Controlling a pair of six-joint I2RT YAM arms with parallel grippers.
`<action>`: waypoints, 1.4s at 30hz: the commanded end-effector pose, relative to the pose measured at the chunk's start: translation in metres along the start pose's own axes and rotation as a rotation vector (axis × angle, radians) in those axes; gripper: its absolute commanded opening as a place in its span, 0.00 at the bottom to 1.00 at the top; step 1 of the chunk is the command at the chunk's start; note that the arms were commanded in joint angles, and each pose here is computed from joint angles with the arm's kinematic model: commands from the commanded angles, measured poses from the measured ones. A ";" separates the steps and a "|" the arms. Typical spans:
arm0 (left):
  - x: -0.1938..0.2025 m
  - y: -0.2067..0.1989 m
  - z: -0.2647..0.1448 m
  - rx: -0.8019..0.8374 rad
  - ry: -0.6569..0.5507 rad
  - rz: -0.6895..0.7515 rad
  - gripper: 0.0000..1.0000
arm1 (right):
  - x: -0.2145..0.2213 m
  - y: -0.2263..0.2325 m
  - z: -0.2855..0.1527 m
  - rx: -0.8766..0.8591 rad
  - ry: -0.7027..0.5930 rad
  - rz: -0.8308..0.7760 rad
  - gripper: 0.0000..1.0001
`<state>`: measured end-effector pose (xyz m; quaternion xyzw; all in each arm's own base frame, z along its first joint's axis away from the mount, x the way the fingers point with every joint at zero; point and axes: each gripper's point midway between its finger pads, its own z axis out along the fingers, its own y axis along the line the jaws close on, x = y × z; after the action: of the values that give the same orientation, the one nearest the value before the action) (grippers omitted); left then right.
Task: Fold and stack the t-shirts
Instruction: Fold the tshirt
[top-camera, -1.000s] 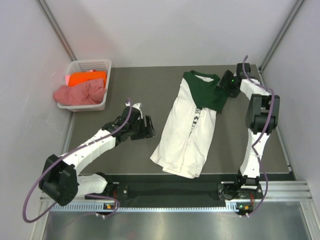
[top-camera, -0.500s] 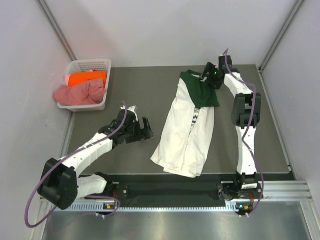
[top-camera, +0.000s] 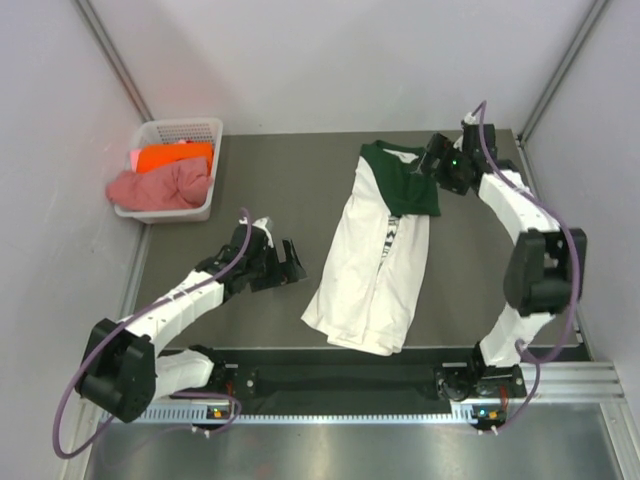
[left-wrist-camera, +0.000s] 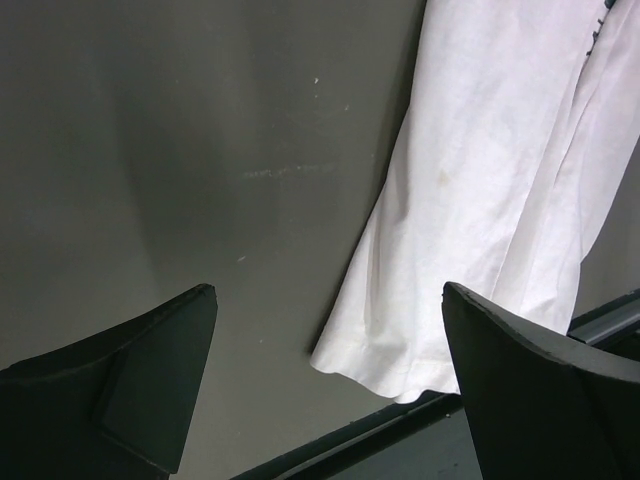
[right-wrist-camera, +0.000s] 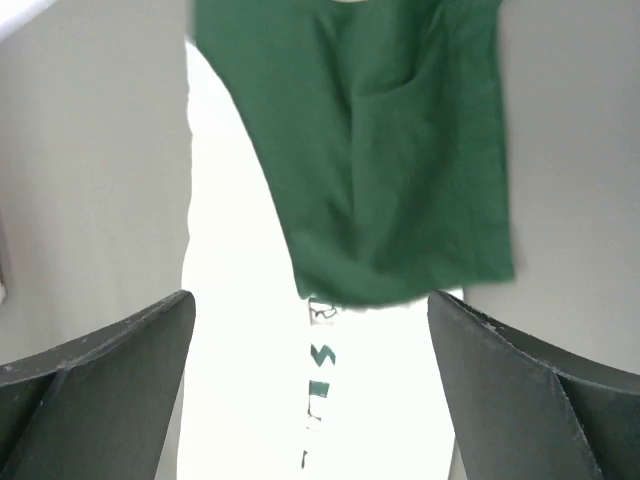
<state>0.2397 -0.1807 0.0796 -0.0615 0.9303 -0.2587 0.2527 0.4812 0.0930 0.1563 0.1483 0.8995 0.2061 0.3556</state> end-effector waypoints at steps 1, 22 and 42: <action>-0.009 -0.008 -0.002 0.043 -0.042 0.008 0.99 | 0.021 0.001 -0.042 0.049 -0.106 -0.054 1.00; 0.047 -0.022 0.003 0.204 0.142 -0.018 0.74 | 0.329 -0.026 -0.146 -0.040 0.340 0.068 0.57; 0.084 -0.030 0.023 0.156 0.212 0.019 0.57 | 0.384 -0.040 -0.157 0.041 0.458 0.004 0.22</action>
<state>0.1668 -0.2303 0.0334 -0.0061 0.9341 -0.3292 0.1380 0.1014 0.1776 0.0169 0.1098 0.9565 0.2286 0.1443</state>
